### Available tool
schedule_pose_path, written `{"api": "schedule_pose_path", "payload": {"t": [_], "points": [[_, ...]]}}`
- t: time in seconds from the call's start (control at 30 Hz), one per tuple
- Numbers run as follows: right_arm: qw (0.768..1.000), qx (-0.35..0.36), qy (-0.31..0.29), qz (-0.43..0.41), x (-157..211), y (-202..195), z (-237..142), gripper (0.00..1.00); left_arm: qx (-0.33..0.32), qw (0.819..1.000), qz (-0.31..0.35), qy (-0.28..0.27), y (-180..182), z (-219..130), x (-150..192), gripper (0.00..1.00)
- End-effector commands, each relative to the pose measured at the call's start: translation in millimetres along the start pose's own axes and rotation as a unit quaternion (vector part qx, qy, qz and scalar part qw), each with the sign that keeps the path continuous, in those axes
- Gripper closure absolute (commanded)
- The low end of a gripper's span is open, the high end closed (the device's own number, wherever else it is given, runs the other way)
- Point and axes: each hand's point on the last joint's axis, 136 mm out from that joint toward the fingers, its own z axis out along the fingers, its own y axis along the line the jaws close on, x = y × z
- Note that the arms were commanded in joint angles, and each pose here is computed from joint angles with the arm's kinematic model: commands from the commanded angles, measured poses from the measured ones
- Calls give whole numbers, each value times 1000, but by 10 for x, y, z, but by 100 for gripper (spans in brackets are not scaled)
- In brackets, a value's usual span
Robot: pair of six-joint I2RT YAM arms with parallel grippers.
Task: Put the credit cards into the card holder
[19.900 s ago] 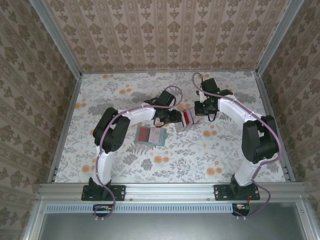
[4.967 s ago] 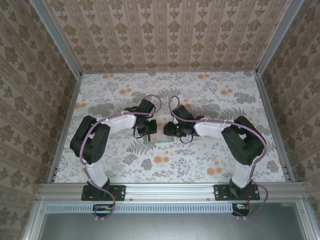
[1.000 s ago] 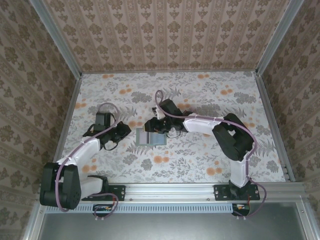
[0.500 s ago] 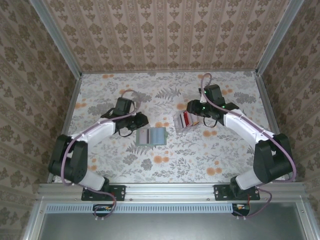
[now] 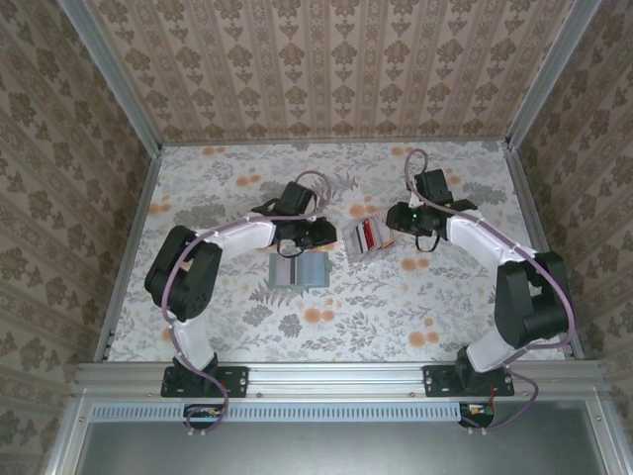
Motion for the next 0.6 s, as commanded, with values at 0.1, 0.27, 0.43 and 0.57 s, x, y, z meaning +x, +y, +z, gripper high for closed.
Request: {"api": "schedule_pose_path", "payload": {"t": [0.1, 0.27, 0.43, 0.57], "points": [[1000, -15, -5, -23, -156, 120, -5, 65, 13, 1000, 11, 21, -138, 163, 31, 79], [999, -22, 4, -24, -177, 154, 60, 65, 15, 999, 8, 32, -138, 263, 53, 78], [999, -32, 8, -23, -191, 189, 105, 67, 16, 999, 8, 36, -149, 302, 62, 78], [999, -41, 10, -22, -211, 234, 119, 70, 17, 999, 8, 39, -157, 336, 65, 78]]}}
